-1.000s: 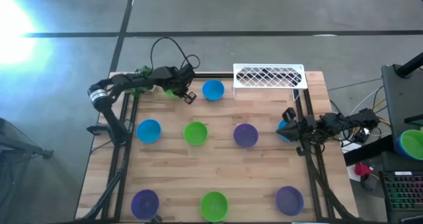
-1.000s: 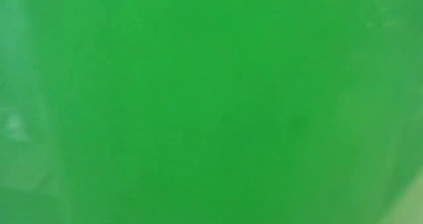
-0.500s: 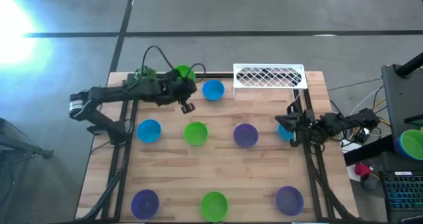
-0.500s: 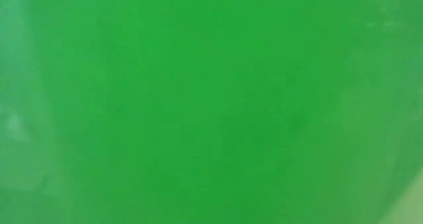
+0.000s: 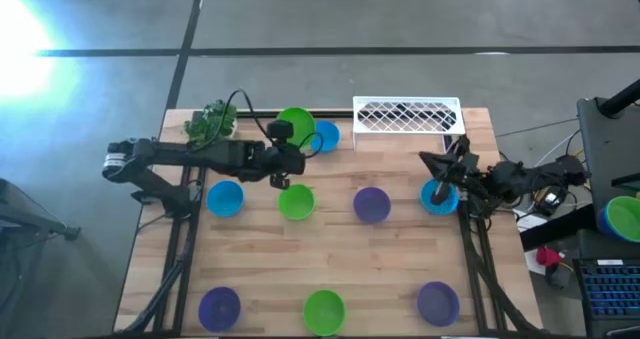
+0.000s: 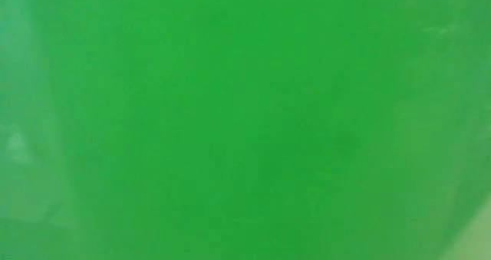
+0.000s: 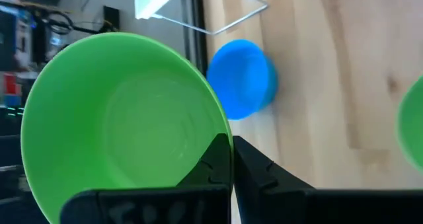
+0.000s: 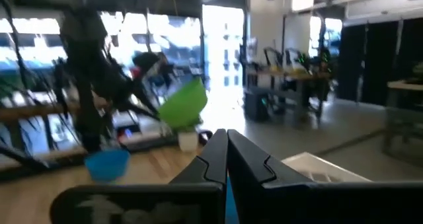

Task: Pick & Place Mini bowls
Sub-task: Put the top green bowl on the shelf

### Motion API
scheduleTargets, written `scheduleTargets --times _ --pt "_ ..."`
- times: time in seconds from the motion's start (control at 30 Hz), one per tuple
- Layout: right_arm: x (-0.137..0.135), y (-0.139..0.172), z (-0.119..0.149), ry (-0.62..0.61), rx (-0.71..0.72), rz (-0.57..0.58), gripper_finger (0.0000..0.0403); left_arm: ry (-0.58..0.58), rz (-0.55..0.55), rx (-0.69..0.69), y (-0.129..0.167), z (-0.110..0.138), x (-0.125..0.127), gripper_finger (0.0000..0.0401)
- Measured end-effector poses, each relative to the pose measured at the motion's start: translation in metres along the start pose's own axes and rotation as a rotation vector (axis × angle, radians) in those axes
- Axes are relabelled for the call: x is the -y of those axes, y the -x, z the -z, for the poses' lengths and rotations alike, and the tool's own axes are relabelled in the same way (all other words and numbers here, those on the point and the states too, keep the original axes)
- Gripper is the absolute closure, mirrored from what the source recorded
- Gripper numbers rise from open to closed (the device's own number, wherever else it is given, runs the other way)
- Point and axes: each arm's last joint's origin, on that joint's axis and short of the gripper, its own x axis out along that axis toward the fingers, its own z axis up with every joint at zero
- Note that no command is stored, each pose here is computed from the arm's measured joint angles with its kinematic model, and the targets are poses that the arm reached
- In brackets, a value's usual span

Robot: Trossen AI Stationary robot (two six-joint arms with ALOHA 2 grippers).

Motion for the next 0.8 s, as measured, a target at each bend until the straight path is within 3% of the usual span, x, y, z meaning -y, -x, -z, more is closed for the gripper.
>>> scheduleTargets --times 0.27,0.5,0.8 --pt "-0.022 -0.032 -0.024 0.024 -0.144 0.05 0.0394 -0.102 -0.062 0.036 0.0 -0.006 -0.005 0.0401" --pt "-0.03 -0.07 -0.032 -0.031 -0.199 0.162 0.0394 -0.147 -0.079 0.053 0.0 -0.008 -0.007 0.0401" --pt "-0.033 -0.115 -0.035 -0.116 -0.266 0.134 0.0394 -0.173 -0.071 0.046 -0.008 -0.012 -0.001 0.0401"
